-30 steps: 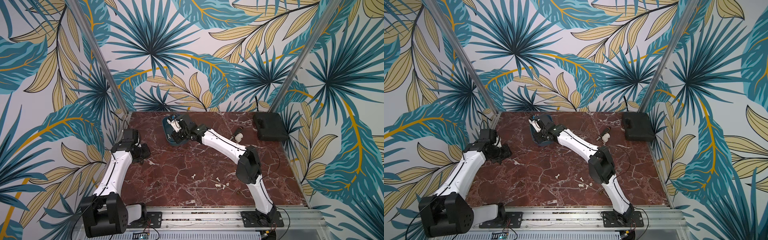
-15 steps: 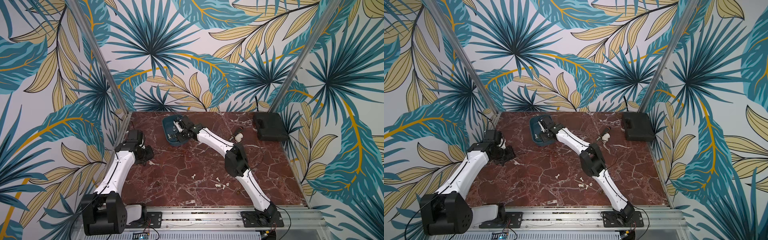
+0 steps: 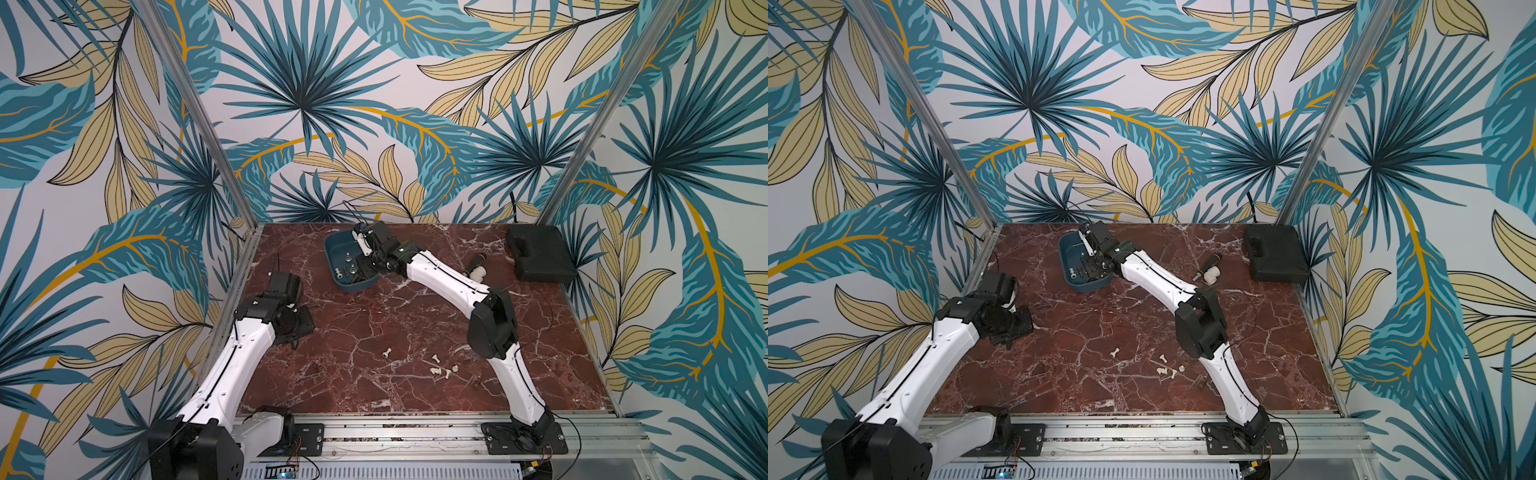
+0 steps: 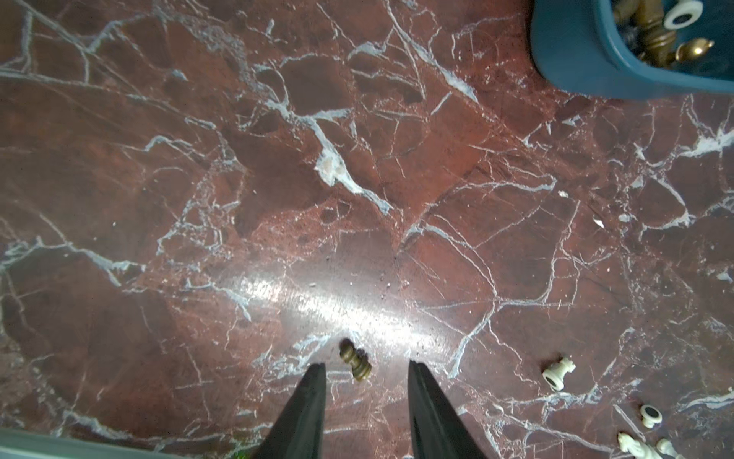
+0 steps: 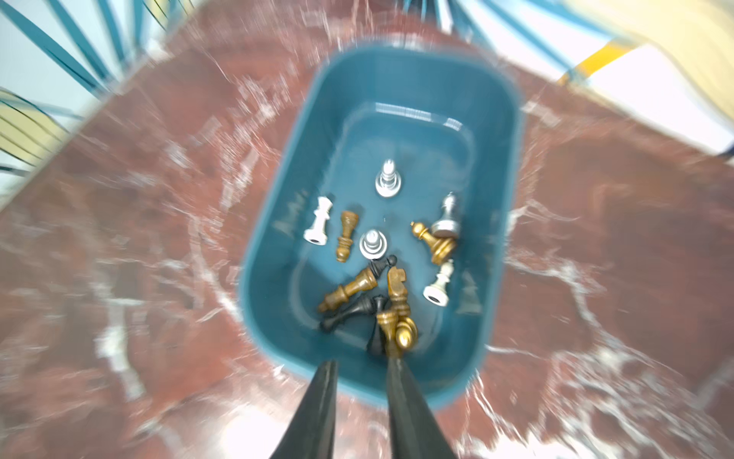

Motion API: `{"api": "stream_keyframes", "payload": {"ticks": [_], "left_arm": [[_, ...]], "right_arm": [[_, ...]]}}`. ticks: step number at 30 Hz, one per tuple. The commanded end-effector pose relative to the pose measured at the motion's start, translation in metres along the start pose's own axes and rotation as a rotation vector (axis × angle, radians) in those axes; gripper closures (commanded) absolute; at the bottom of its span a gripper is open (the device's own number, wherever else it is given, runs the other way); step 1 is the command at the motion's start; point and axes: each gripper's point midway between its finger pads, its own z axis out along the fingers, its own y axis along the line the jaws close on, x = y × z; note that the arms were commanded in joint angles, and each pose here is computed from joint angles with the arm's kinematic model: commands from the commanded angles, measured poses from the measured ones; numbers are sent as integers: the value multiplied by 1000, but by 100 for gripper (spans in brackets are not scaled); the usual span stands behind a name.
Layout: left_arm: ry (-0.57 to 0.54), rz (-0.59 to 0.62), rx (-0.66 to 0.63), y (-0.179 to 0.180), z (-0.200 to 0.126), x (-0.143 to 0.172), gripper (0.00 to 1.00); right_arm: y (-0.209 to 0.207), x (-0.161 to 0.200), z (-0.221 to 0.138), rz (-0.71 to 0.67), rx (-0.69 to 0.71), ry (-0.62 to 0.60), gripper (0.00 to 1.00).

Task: Put the chess pieces into the storage box
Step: Place the chess piece in the storage box, then pick up the chess piece at the center of the board.

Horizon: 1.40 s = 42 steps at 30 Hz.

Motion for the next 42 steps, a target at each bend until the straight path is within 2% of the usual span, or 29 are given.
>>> {"api": "stream_keyframes", "payload": {"ticks": [1,7,16,25,33,42], "left_arm": [[33,-41,-76,12,-3,17,61],[63,-59,-96,9,2,30,61],[109,-197,-24,6,39,55,61],[146,-313,19,5,73,72,61],[150,-314,-20,11,87,74,61],[157,-299,-64,21,95,79,68]], "right_arm": [[7,-32,-46,53,-42,-152,72],[6,-11,-70,109,-71,-177,72],[3,35,-66,152,-78,-115,71],[-2,46,-71,162,-64,-124,70],[-4,45,-73,155,-53,-130,69],[-7,49,-72,149,-38,-118,69]]}}
